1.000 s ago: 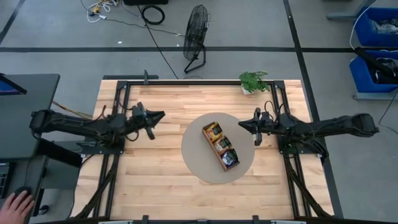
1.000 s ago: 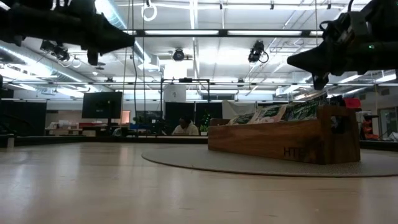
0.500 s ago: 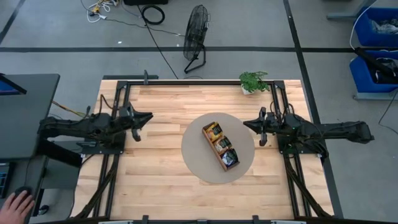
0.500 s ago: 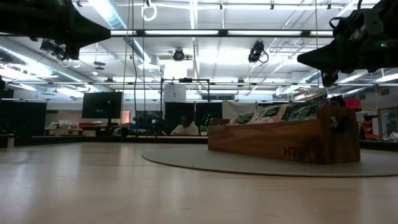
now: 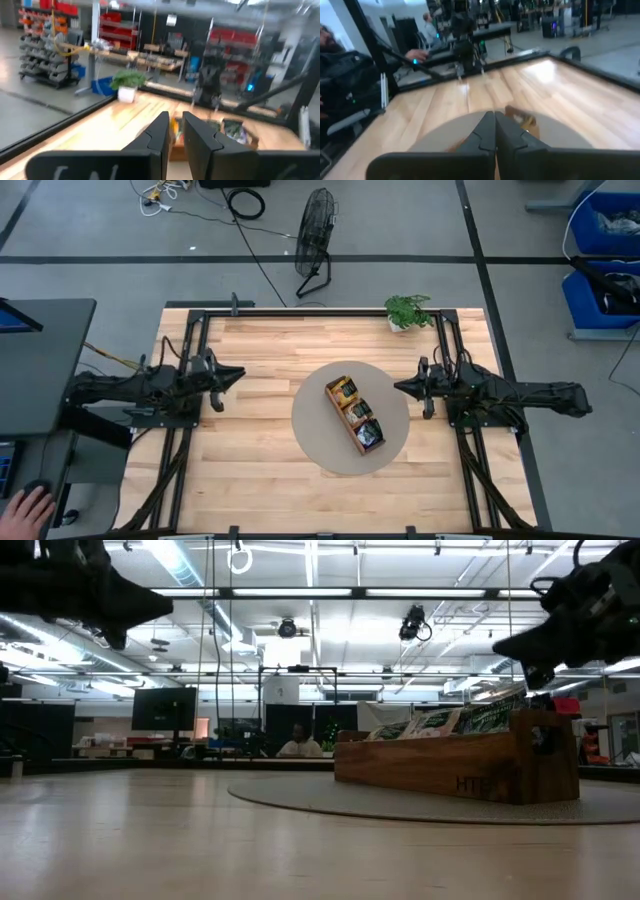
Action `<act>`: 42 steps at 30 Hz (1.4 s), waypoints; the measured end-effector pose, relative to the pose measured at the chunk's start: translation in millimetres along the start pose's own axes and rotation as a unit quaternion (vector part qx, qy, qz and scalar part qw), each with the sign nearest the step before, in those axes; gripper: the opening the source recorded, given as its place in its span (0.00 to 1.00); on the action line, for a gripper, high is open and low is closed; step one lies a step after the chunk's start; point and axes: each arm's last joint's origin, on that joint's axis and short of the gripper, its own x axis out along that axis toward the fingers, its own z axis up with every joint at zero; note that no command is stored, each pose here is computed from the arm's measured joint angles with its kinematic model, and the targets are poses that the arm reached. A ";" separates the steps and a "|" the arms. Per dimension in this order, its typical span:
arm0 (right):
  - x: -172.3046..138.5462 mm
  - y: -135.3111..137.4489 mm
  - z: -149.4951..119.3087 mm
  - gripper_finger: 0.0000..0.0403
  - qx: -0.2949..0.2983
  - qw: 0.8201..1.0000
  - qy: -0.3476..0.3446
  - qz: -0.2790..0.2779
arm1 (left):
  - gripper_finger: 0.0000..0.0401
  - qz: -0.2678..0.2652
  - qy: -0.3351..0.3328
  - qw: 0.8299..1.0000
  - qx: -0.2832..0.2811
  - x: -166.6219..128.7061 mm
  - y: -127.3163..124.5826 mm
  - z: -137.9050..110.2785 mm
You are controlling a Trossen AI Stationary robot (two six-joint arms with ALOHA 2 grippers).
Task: Pick & Place Tea
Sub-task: Return to Home Position
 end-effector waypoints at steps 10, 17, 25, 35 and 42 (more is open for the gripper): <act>-0.3 0.4 -4.5 0.00 0.005 0.999 0.027 0.018 | 0.14 -0.047 -0.016 0.999 0.021 4.0 -0.1 -29.1; -0.3 0.1 -4.7 0.00 -0.021 0.999 0.027 0.014 | 0.14 -0.046 0.000 0.999 0.012 4.3 0.1 -32.3; 0.0 -0.4 -5.2 0.00 -0.036 0.999 0.029 0.006 | 0.14 -0.041 0.024 0.999 0.022 4.3 0.9 -37.4; -0.1 -2.8 -6.0 0.07 -0.062 0.997 0.030 -0.030 | 0.14 -0.041 0.024 0.999 0.021 4.3 0.9 -37.4; -0.1 -2.8 -6.0 0.10 -0.062 0.997 0.030 -0.030 | 0.14 -0.041 0.024 0.999 0.022 4.3 0.9 -37.5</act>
